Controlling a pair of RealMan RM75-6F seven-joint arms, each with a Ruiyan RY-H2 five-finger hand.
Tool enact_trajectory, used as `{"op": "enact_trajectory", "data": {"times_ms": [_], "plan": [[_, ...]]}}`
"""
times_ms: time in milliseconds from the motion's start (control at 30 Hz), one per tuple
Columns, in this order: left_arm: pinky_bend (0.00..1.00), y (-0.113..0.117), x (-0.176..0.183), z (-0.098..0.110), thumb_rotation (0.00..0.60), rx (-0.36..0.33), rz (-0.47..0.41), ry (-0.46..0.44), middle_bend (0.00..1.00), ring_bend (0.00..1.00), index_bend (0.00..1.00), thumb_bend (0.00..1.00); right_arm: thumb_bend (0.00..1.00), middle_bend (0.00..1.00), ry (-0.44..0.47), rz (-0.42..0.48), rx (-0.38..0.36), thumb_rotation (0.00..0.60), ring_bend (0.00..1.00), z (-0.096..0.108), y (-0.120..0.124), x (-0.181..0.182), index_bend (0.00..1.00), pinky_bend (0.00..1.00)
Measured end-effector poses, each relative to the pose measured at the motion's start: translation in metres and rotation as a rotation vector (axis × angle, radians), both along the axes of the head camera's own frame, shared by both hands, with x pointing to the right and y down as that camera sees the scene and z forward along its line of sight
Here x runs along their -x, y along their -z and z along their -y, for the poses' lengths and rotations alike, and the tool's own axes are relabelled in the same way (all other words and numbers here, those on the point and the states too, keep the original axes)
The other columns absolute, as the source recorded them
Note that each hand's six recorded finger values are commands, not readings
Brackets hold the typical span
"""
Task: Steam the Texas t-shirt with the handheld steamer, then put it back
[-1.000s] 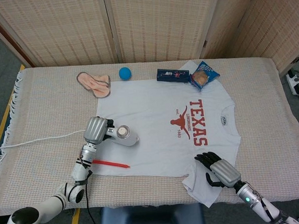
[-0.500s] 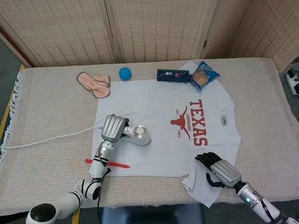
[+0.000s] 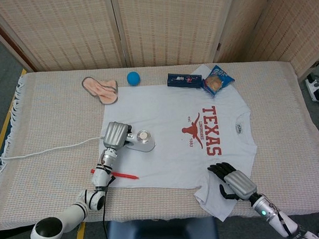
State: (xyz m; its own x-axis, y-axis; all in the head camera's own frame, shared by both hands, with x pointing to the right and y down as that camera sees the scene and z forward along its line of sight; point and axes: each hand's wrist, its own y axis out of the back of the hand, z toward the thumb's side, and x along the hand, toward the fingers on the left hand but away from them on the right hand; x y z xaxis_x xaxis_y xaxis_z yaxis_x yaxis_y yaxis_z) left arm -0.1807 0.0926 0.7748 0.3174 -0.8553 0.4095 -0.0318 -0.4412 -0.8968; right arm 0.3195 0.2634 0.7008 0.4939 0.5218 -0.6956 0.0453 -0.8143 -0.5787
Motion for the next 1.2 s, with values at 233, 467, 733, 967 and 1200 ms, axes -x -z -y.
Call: {"op": "enact_trajectory", "data": {"times_ms": [233,467,733,967,1200], "plan": [[0.7,0.01,-0.011,-0.025,0.6,0.009,-0.067,-0.138,0.99,0.82,0.92,0.37,0.75,0.05,0.003,0.006,-0.003,0.39,0.0,0.0,0.001,0.002,0.0,0.0],[0.7,0.025,-0.018,-0.048,0.6,0.023,-0.122,-0.233,0.99,0.81,0.91,0.37,0.75,0.05,0.003,0.011,-0.008,0.389,0.0,-0.001,0.003,0.002,0.0,0.0],[0.7,0.051,-0.018,-0.066,0.6,0.012,-0.163,-0.325,0.98,0.81,0.91,0.37,0.75,0.05,0.001,0.011,-0.011,0.391,0.0,-0.003,0.005,0.0,0.0,0.0],[0.7,0.05,-0.002,-0.036,0.6,0.002,-0.158,-0.189,0.98,0.81,0.91,0.37,0.75,0.05,0.001,0.011,-0.013,0.388,0.0,-0.002,0.006,0.001,0.0,0.0],[0.7,0.03,0.03,-0.001,0.6,-0.001,-0.062,-0.037,0.98,0.81,0.91,0.37,0.75,0.05,0.001,0.007,-0.008,0.391,0.0,-0.003,0.005,0.002,0.0,0.0]]}}
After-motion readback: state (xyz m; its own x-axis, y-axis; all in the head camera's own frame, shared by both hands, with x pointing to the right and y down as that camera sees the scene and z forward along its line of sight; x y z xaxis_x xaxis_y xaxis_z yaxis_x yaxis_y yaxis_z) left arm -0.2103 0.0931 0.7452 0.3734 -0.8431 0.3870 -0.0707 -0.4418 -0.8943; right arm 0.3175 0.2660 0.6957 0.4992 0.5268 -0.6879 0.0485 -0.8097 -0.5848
